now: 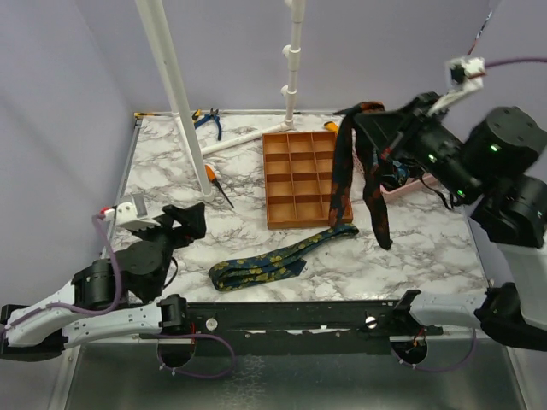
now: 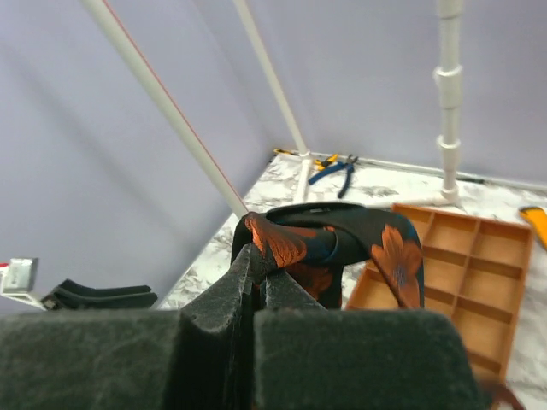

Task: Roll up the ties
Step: Pick up the tie at the center of the board, then place the tie in the bin.

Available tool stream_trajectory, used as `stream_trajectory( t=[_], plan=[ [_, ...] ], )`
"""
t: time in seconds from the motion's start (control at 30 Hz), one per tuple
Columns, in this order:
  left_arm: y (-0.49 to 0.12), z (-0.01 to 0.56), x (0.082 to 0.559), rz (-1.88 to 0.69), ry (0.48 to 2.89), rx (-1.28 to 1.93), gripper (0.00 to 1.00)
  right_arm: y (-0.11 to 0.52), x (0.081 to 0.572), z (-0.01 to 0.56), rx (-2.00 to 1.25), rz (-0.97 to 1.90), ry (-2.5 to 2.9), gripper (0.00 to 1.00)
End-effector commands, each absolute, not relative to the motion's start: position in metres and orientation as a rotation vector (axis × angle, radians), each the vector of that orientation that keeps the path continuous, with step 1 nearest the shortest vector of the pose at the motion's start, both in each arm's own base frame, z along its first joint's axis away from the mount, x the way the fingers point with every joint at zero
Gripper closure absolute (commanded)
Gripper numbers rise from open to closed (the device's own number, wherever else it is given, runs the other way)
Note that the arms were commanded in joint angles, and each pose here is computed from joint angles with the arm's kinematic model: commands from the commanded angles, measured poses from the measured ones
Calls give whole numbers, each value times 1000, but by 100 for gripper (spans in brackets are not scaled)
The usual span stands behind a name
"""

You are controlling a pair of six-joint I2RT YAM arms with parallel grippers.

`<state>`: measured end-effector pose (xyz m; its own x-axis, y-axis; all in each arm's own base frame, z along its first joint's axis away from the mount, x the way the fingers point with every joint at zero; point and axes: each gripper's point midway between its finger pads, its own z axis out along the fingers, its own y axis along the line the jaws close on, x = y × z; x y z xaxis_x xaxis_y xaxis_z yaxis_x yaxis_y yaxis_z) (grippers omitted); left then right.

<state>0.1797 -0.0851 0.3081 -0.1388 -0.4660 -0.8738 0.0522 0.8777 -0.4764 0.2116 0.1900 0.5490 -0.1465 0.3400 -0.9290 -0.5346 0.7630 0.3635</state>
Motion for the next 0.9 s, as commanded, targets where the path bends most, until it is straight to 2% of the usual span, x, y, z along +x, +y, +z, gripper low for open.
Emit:
stream_trajectory(
  t=[0.0,0.17,0.33,0.57,0.73,0.87],
  plan=[
    [-38,349,179,-394,1555,-410,15,236,232,570,-280,806,1514,100],
    [-15,366,177,-379,1521,-455,16,209,281,562,-76,515,1569,100],
    [-15,366,177,-356,1528,-431,16,171,298,541,31,251,1596,100],
    [-32,352,181,-317,1547,-392,16,56,305,508,327,-68,1636,100],
    [-73,338,187,-360,1572,-305,16,-32,280,462,604,-278,1615,100],
    [-113,323,191,-379,1606,-204,16,-77,232,462,771,-364,1474,100]
  ],
)
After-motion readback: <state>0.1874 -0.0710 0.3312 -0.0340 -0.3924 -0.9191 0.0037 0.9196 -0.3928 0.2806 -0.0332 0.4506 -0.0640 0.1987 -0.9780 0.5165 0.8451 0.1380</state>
